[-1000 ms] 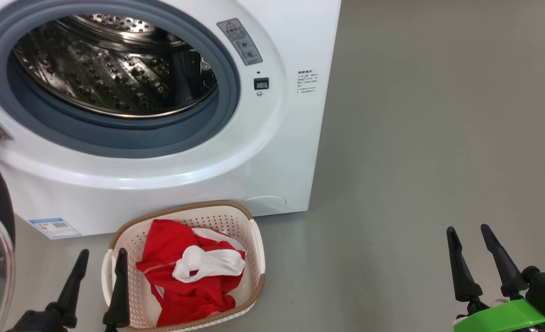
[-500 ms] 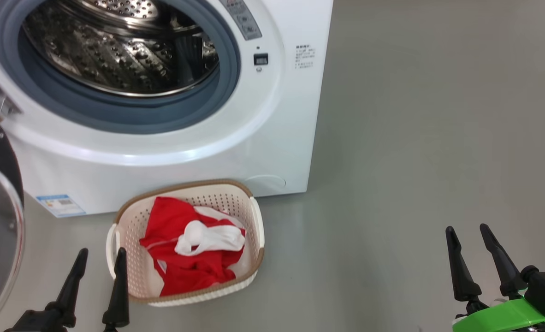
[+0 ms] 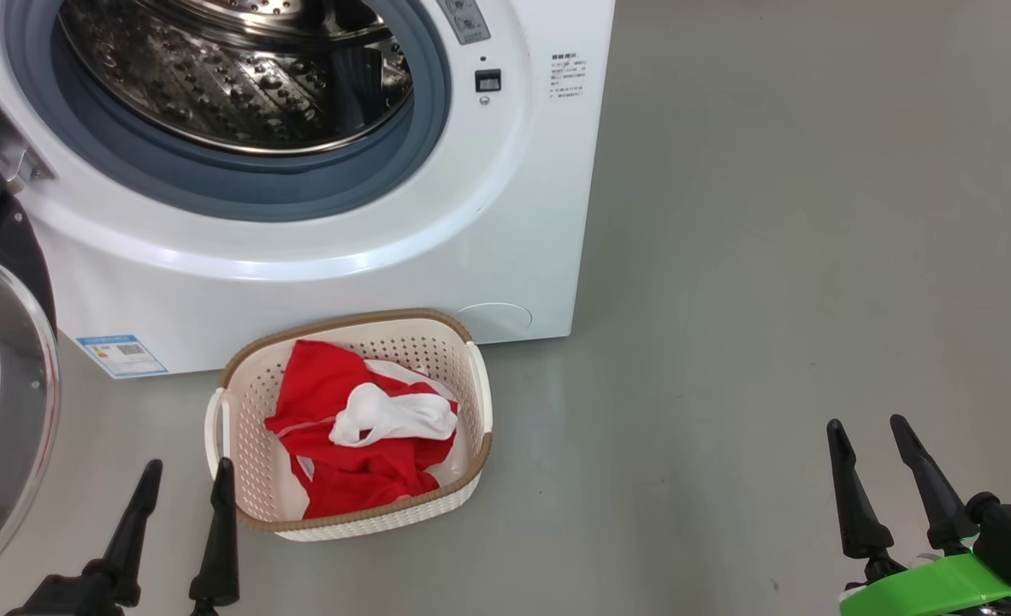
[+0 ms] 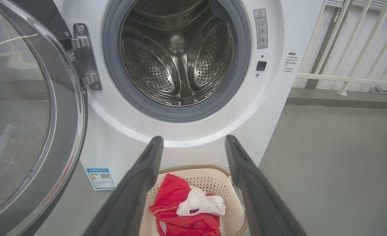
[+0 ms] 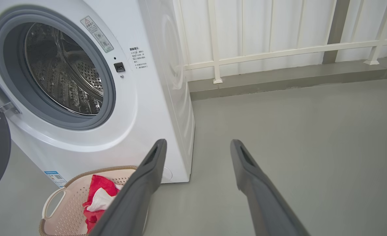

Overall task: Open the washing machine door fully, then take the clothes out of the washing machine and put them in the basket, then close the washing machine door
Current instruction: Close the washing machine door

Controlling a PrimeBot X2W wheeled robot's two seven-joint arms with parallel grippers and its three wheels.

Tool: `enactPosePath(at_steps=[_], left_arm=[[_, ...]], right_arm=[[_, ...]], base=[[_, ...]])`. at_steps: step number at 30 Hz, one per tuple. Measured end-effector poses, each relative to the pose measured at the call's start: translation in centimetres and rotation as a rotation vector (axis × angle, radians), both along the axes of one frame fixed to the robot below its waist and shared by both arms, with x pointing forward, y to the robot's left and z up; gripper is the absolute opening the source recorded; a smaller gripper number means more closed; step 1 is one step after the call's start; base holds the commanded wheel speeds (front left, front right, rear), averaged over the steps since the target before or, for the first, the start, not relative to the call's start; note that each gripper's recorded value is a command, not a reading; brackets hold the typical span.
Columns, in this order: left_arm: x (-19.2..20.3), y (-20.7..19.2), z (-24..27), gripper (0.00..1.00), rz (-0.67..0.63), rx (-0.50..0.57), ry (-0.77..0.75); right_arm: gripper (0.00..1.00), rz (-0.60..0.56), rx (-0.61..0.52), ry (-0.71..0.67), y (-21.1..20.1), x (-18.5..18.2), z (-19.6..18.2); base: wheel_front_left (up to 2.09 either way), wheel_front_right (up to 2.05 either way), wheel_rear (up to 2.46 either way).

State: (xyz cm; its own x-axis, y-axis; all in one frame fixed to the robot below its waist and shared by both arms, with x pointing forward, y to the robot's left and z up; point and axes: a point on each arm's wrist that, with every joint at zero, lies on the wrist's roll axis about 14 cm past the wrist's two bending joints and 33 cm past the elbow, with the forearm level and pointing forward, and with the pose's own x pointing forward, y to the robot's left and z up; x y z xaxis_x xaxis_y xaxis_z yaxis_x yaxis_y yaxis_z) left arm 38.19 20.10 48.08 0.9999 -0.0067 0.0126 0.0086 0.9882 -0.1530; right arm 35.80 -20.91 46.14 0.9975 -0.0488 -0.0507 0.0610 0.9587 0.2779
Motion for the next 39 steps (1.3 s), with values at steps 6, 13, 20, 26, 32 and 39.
enactPosePath(at_steps=[6,13,20,26,32,39], left_arm=[[-0.1,0.1,0.1,1.00,0.005,0.000,-0.003],[-0.8,0.9,0.3,1.00,0.042,-0.017,-0.008],[-2.8,3.8,0.4,1.00,0.148,-0.029,-0.008],[-5.9,6.5,0.0,1.00,0.256,-0.079,-0.001],[-9.8,8.7,-0.5,1.00,0.378,-0.099,0.016],[-14.8,11.0,-0.8,1.00,0.525,-0.119,0.018]], right_arm=[[1.00,0.003,0.001,-0.003,0.1,0.1,0.1],[1.00,0.039,0.005,-0.006,1.2,0.7,0.1],[1.00,0.153,0.012,0.000,4.8,1.9,-0.2],[1.00,0.278,0.011,-0.006,8.7,3.1,-0.1],[1.00,0.411,0.014,-0.007,13.0,3.7,0.0],[1.00,0.570,0.019,-0.019,18.4,3.8,0.4]], base=[[0.00,0.00,0.00],[0.00,0.00,0.00],[0.00,0.00,0.00],[0.00,0.00,0.00],[0.00,0.00,0.00],[0.00,0.00,0.00]])
